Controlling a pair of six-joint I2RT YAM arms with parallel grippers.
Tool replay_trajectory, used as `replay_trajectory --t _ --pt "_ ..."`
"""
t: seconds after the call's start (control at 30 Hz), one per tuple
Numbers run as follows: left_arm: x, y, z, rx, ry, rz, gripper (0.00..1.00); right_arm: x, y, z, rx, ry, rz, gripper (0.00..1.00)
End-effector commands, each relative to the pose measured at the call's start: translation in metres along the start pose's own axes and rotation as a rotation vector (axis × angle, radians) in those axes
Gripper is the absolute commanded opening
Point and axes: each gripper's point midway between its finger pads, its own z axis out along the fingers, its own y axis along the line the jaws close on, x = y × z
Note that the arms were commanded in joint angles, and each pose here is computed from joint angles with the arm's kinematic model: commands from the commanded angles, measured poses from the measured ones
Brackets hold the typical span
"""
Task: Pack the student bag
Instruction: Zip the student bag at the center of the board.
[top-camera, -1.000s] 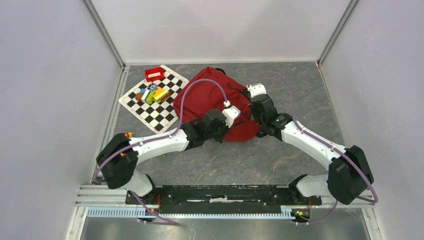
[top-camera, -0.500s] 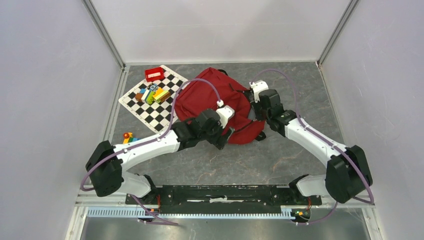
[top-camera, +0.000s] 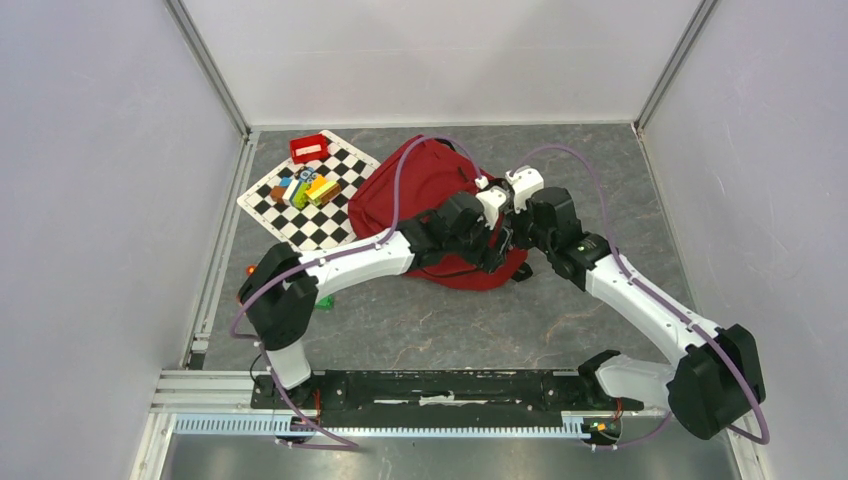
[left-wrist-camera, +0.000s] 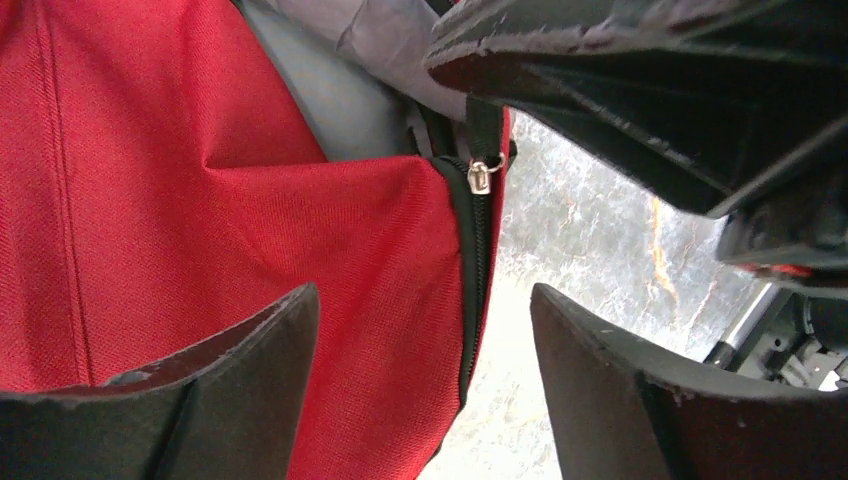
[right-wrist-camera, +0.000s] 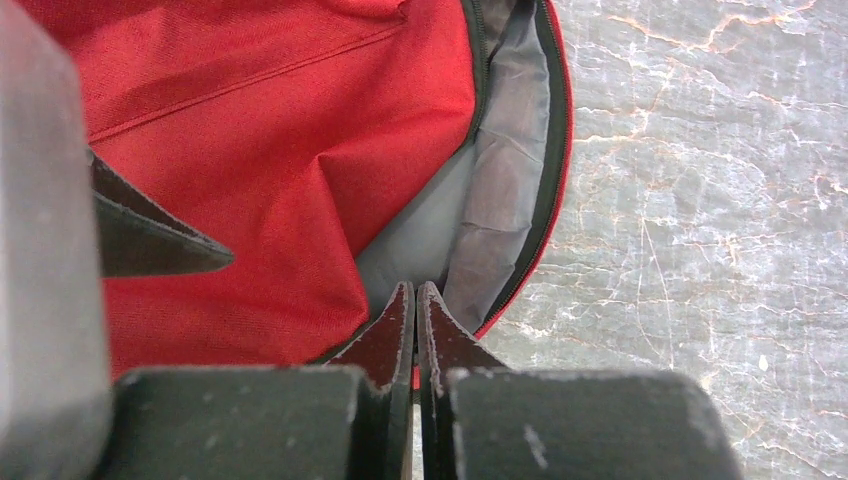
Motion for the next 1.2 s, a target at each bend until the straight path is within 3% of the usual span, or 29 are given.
replay_trajectory --t 0.0,0.07,0.27,0.37,0.5,0.67,0.8,1.03,1.17 --pt "-0.018 -0.01 0.003 0.034 -0.052 -0.003 0.77 -0.02 0.0 -0.01 -0.007 -0.083 -0.003 0.0" --pt "-0.014 -0.009 0.005 0.035 -0.048 -0.005 0.71 -0.019 0.0 -0.01 -0.002 -0.082 0.035 0.0" --pt "0.005 -0.011 0.011 0.06 -0.011 -0.021 0.7 -0.016 -0.006 -0.01 0.046 -0.082 0.082 0.0" --pt "0.008 -0.004 0.006 0.03 -0.069 -0.052 0.67 -0.014 -0.012 -0.01 0.083 -0.077 0.12 0.0" --pt "0.005 0.008 0.0 -0.041 -0.122 -0.078 0.73 -0.013 -0.011 -0.009 0.083 -0.072 0.141 0.0" --pt "0.008 0.01 0.006 -0.062 -0.116 -0.057 0.69 -0.012 -0.01 -0.008 0.08 -0.068 0.142 0.0" --pt "0.003 0.006 0.011 -0.061 -0.115 -0.022 0.54 -0.012 -0.012 -0.007 0.093 -0.062 0.142 0.0" --pt "0.015 0.008 0.003 -0.074 -0.062 0.055 0.05 -0.008 -0.032 -0.003 0.204 -0.031 0.101 0.0" --pt "0.04 0.008 -0.013 -0.048 0.001 0.123 0.02 -0.01 -0.042 0.005 0.264 -0.008 0.08 0.0"
